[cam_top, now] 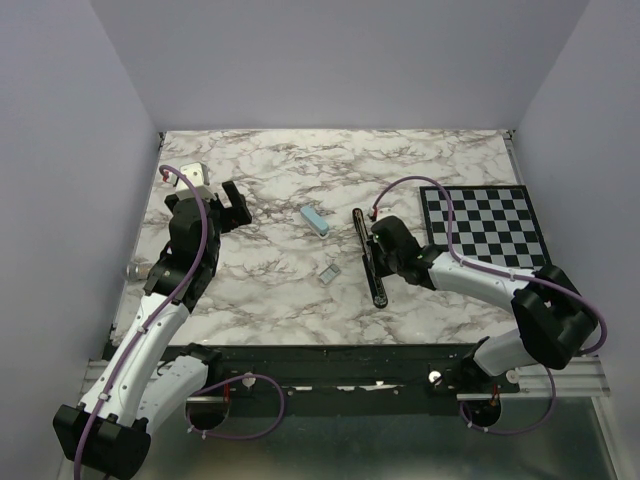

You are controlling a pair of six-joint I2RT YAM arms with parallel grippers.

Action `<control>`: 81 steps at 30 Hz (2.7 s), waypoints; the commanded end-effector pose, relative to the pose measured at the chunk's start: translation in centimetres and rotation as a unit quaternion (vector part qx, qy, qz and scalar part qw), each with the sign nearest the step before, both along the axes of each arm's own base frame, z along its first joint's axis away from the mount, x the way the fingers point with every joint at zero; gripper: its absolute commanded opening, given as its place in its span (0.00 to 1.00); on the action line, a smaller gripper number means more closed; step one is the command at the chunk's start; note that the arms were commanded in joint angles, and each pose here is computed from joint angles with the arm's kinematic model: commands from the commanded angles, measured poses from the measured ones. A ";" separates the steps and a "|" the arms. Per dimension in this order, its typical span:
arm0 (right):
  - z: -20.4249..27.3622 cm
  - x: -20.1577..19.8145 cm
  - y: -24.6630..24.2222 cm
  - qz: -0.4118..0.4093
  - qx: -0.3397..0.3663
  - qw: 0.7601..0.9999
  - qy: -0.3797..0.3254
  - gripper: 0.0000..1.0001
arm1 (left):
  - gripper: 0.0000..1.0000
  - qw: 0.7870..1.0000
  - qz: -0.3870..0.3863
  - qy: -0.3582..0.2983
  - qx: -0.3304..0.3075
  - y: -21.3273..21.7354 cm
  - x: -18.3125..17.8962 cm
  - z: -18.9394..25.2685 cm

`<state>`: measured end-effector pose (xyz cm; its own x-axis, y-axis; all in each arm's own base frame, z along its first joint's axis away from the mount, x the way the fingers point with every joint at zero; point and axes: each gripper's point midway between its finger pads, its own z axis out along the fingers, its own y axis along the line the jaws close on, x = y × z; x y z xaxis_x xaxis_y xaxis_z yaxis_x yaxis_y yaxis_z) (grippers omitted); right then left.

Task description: Load the staples into the stapler

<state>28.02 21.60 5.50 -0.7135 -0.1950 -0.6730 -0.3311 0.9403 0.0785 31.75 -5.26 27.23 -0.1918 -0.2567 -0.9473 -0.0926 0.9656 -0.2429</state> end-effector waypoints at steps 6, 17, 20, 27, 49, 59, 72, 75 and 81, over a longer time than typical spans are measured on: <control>-1.6 -0.3 -1.3 -0.023 -0.013 1.000 0.012 0.20 | 0.99 1.000 -0.009 -0.004 -0.008 -0.3 0.1 0.0; -1.6 -0.6 -1.7 -0.023 -0.014 1.000 0.008 0.21 | 0.99 1.000 -0.010 -0.003 -0.008 -0.4 0.2 -0.1; -1.3 -0.6 -1.7 -0.022 -0.009 1.000 0.001 0.21 | 0.99 1.000 -0.009 -0.003 -0.008 -0.3 0.2 -0.1; -0.9 -0.7 -1.7 -0.018 0.003 1.000 -0.013 0.24 | 0.99 1.000 -0.008 -0.002 -0.007 -0.3 0.1 -0.1; -0.4 -0.8 -1.7 -0.004 0.007 1.000 -0.025 0.31 | 0.99 1.000 -0.009 -0.005 -0.007 -0.3 0.1 0.0; 1.4 0.7 -1.8 -0.020 -0.009 0.999 -0.038 0.35 | 0.99 1.000 -0.009 -0.006 -0.007 -0.3 0.1 0.1; -0.6 1.9 -2.0 -0.026 -0.043 0.999 0.018 0.38 | 0.99 1.000 -0.011 -0.004 -0.007 -0.4 0.1 0.0; -0.9 1.5 -1.9 -0.021 -0.044 0.998 0.027 0.38 | 0.99 1.000 -0.011 -0.005 -0.007 -0.4 0.1 0.1; -1.8 0.0 -2.0 -0.005 -0.044 0.997 0.059 0.38 | 0.99 1.000 -0.012 -0.003 -0.007 -0.4 0.2 -0.1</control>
